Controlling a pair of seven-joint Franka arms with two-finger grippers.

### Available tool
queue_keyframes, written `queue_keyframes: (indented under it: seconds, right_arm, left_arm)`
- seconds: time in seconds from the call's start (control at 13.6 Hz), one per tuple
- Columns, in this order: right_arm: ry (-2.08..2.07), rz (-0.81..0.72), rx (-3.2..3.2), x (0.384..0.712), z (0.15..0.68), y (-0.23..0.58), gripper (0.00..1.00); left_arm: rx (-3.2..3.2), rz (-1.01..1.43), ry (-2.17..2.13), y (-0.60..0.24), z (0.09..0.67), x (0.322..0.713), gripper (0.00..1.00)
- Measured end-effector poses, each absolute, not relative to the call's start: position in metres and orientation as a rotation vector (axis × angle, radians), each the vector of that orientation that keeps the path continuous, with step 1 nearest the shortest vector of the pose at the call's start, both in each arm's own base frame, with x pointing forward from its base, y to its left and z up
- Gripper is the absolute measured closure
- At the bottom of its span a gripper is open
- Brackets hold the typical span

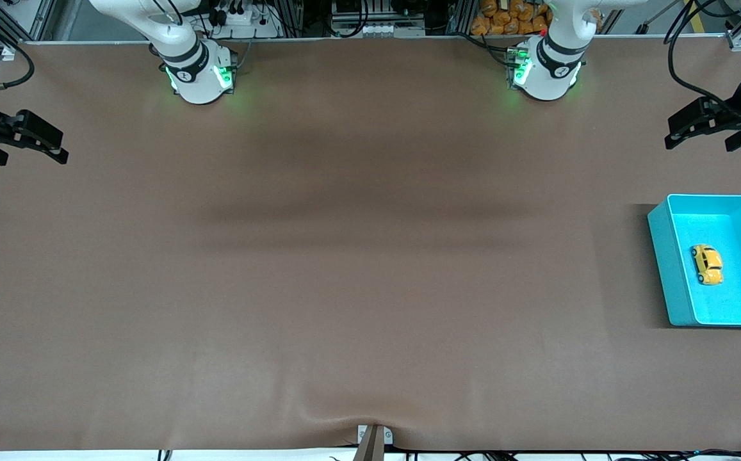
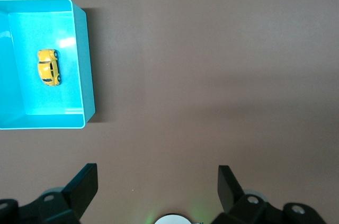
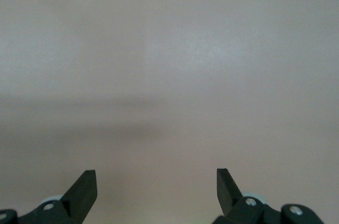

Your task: Wind and store yellow beetle car

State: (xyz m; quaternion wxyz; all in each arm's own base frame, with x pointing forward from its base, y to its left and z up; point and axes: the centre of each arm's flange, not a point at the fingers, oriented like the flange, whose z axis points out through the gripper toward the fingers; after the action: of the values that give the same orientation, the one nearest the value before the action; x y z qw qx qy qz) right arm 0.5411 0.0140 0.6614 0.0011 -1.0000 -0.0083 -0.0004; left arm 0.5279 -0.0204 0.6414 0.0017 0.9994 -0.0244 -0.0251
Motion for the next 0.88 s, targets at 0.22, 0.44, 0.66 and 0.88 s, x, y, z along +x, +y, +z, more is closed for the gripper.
queue_keyframes:
  seconds: [0.22, 0.44, 0.66, 0.88]
  right_arm:
    - [0.016, 0.009, -3.138, 0.543, 0.658, 0.000, 0.00]
    - [0.041, 0.019, -3.135, 0.545, 0.655, -0.008, 0.00]
    - [0.040, 0.024, -3.134, 0.546, 0.653, -0.008, 0.00]
    - [0.040, 0.024, -3.133, 0.546, 0.653, -0.008, 0.00]
  left_arm:
    - [3.136, -0.102, -0.077, -0.021, 0.634, 0.532, 0.00]
    - [3.135, -0.122, -0.079, -0.022, 0.627, 0.536, 0.00]
    - [3.135, -0.124, -0.082, -0.023, 0.626, 0.536, 0.00]
    - [3.136, -0.123, -0.093, -0.027, 0.626, 0.536, 0.00]
